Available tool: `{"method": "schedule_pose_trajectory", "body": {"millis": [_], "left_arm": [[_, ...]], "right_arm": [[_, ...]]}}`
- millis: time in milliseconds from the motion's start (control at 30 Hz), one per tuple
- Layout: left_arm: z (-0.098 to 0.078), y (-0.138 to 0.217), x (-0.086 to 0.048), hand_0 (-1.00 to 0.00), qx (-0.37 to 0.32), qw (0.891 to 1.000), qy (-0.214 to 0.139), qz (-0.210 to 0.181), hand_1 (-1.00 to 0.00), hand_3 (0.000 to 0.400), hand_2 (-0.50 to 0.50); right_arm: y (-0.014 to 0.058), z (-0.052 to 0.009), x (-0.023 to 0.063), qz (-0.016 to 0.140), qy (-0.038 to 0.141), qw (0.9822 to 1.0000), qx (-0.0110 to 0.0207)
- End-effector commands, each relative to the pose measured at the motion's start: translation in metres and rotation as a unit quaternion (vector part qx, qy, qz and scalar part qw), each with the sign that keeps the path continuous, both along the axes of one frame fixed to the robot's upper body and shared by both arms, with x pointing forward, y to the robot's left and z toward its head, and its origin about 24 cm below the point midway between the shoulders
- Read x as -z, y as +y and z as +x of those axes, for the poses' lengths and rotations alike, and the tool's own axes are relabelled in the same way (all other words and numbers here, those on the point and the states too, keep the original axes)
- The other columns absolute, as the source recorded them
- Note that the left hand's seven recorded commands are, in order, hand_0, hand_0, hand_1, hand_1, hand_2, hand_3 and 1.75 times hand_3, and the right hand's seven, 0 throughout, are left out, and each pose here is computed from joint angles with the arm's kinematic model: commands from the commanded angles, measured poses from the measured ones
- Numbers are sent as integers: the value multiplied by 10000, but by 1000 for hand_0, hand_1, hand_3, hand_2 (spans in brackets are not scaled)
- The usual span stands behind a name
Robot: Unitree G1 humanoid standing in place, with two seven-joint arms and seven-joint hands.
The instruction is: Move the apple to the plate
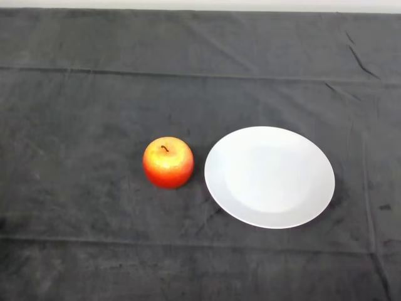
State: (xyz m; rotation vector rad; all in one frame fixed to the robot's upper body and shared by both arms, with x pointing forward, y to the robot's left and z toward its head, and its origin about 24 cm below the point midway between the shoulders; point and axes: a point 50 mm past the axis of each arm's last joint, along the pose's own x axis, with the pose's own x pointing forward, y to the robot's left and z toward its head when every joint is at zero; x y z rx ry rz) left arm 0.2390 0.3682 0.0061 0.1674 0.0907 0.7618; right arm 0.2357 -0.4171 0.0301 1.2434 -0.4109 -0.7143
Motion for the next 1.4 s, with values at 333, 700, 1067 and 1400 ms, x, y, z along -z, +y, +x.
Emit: {"method": "schedule_pose_trajectory", "body": {"millis": [333,700,1067,1400], "left_arm": [[-19,-19,-23,0,112,9997,-182,73,0,0,0],[-23,-25,-33,0,205,9994,-239,116,0,0,0],[206,18,-312,0,389,9974,-429,417,0,0,0],[315,-118,-402,0,603,9928,-692,769,0,0,0]], "right_arm": [[17,-24,28,14,-29,10000,32],[17,-24,28,14,-29,10000,33],[17,-24,28,15,-29,10000,33],[17,-24,28,15,-29,10000,33]]}}
